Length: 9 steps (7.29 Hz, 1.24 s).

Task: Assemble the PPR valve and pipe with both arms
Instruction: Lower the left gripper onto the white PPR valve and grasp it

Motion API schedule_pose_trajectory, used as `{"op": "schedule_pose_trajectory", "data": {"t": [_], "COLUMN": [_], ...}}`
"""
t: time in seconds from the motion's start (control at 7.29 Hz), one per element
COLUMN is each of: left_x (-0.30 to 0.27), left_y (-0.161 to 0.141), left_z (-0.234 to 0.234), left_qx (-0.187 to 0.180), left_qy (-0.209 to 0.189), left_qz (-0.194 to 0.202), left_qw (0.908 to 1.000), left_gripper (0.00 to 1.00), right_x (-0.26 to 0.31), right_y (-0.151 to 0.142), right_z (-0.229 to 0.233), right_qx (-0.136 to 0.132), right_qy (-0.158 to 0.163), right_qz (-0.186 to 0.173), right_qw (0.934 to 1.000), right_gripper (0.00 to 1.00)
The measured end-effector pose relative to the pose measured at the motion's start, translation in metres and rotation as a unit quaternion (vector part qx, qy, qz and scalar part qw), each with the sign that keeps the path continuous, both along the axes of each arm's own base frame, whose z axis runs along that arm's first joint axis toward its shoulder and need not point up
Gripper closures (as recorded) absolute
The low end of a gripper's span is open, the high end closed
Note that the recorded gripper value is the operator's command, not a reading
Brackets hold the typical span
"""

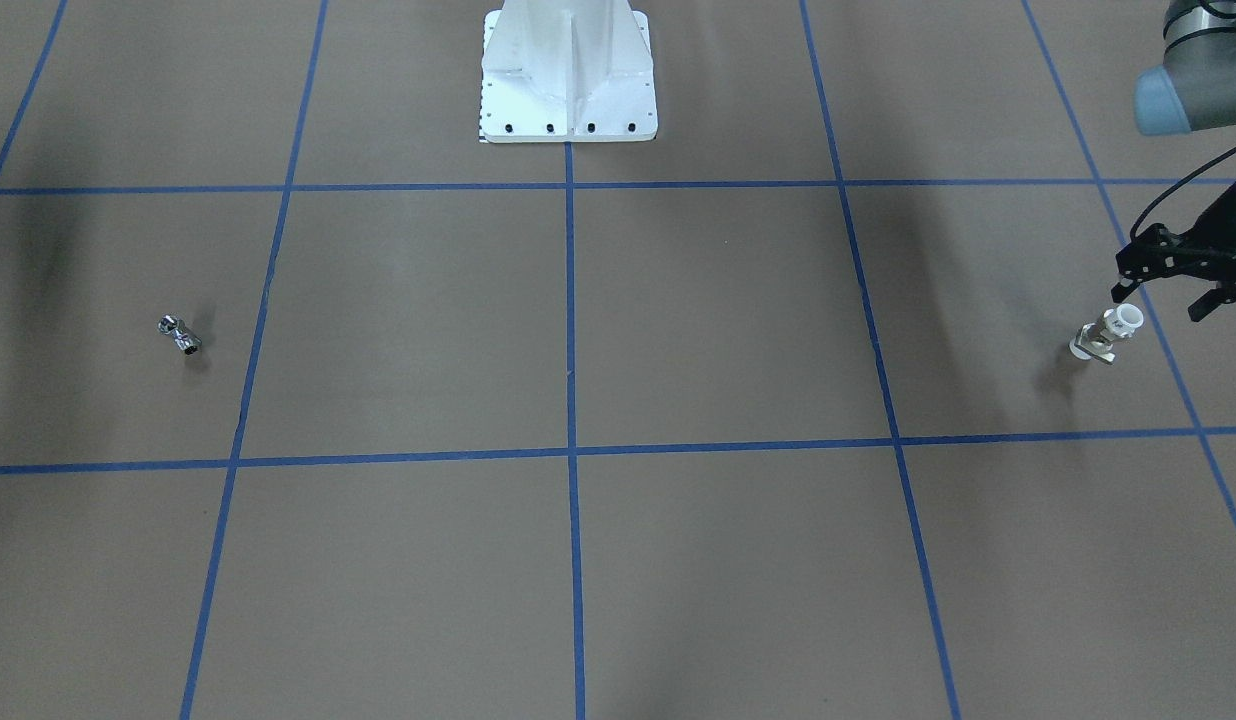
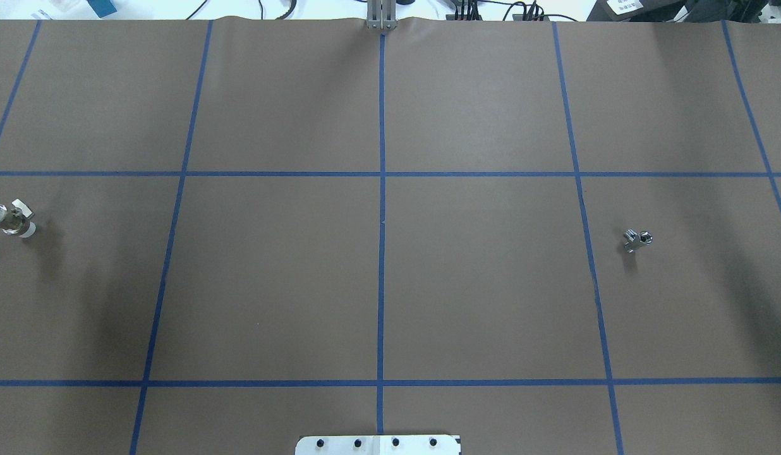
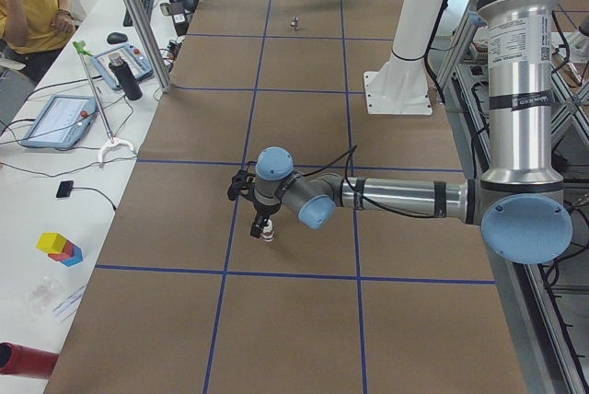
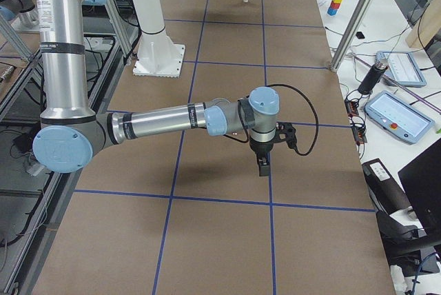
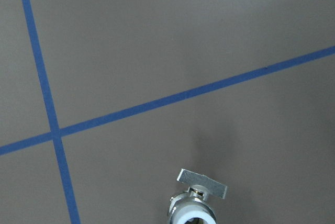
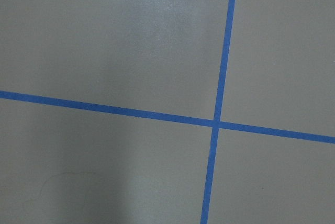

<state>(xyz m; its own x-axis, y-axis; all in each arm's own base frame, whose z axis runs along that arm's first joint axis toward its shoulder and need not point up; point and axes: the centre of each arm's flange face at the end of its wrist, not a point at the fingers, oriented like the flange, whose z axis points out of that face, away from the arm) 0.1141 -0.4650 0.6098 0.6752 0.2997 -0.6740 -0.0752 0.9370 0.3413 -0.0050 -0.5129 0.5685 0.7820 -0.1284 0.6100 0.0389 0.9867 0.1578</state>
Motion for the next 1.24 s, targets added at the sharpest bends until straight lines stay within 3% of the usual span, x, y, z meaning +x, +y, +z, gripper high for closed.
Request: {"op": "schedule_pose_trajectory", "data": {"t": [0.69, 0.96, 1.24], "left_x": [0.027, 0.036, 0.04], "left_y": [0.001, -0.009, -0.015], "left_z": [0.025, 0.034, 0.036], "left_qx": [-0.004, 0.002, 0.005], "left_qy": [-0.02, -0.017, -0.016], "left_qz": [0.015, 0.018, 0.019], "left_qw": [0.9997, 0.9997, 0.9997], "left_gripper": [0.0, 0.09, 0.1], "right_x": [-0.002, -0.002, -0.002], "right_y": [0.0, 0.0, 0.0], "right_z": [0.001, 0.001, 0.001], "right_qx": [-0.001, -0.001, -0.001], "right_qy": [0.0, -0.001, -0.001], "right_qz": [-0.002, -0.002, -0.002], "right_qw": [1.0, 1.0, 1.0], "right_gripper": [0.0, 0.0, 0.0]}}
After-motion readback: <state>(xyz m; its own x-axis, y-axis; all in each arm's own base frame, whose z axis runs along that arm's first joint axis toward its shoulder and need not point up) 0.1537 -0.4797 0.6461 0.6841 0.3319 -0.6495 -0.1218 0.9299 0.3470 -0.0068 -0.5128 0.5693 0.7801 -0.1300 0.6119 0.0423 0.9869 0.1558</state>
